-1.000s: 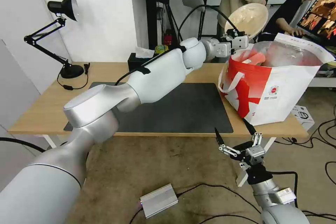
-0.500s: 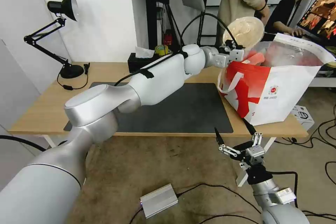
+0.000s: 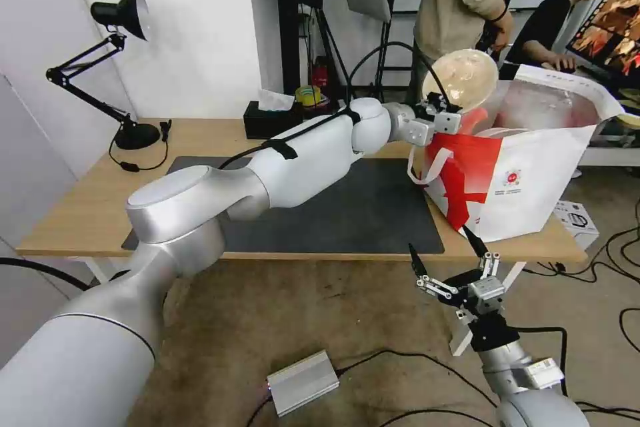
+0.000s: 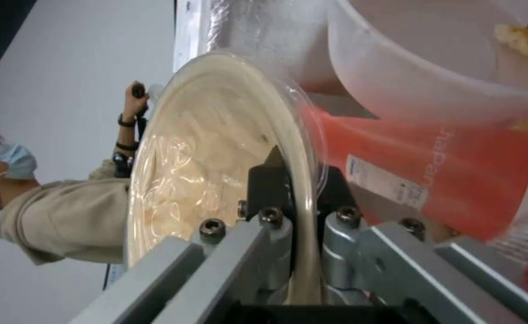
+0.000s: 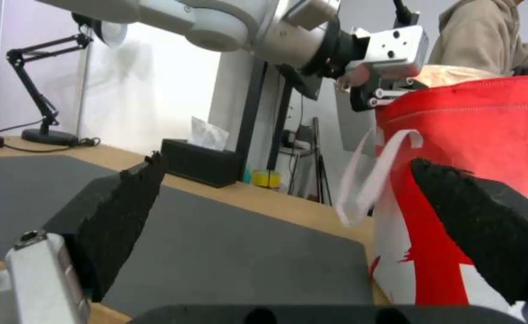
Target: Pick up the trash from the table and place it into the takeout bag.
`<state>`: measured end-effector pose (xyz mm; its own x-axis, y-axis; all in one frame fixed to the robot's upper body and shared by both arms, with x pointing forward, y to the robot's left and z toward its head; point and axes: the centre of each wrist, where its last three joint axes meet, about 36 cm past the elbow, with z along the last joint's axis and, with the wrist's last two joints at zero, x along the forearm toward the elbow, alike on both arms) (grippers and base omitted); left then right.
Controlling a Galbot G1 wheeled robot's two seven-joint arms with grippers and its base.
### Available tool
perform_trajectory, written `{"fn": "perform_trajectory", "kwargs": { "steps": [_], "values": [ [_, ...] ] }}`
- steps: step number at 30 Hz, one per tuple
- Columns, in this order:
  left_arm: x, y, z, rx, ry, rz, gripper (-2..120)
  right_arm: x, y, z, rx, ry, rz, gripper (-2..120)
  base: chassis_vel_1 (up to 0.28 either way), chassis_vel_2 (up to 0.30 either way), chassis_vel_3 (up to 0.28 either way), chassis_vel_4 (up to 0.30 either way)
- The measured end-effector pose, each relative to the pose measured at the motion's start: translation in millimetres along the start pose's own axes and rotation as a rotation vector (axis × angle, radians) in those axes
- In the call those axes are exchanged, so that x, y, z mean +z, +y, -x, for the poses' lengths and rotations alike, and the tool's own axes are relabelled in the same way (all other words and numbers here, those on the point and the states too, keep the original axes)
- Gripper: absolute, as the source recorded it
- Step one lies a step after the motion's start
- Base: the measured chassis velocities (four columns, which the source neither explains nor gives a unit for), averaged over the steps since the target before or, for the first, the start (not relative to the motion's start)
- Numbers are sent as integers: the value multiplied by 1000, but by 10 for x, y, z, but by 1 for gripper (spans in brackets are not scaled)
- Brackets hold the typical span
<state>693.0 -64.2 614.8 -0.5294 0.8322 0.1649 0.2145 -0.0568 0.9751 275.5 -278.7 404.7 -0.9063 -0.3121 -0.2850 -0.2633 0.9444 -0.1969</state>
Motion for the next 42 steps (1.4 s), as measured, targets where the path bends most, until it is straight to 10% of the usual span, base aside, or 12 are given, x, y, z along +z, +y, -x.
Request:
{"fn": "perform_trajectory", "kwargs": {
  "steps": [42],
  "values": [
    [-172,199,17,66,-26,367,5,0,0,0,0,0,0,100,0,0,0,0]
  ]
}}
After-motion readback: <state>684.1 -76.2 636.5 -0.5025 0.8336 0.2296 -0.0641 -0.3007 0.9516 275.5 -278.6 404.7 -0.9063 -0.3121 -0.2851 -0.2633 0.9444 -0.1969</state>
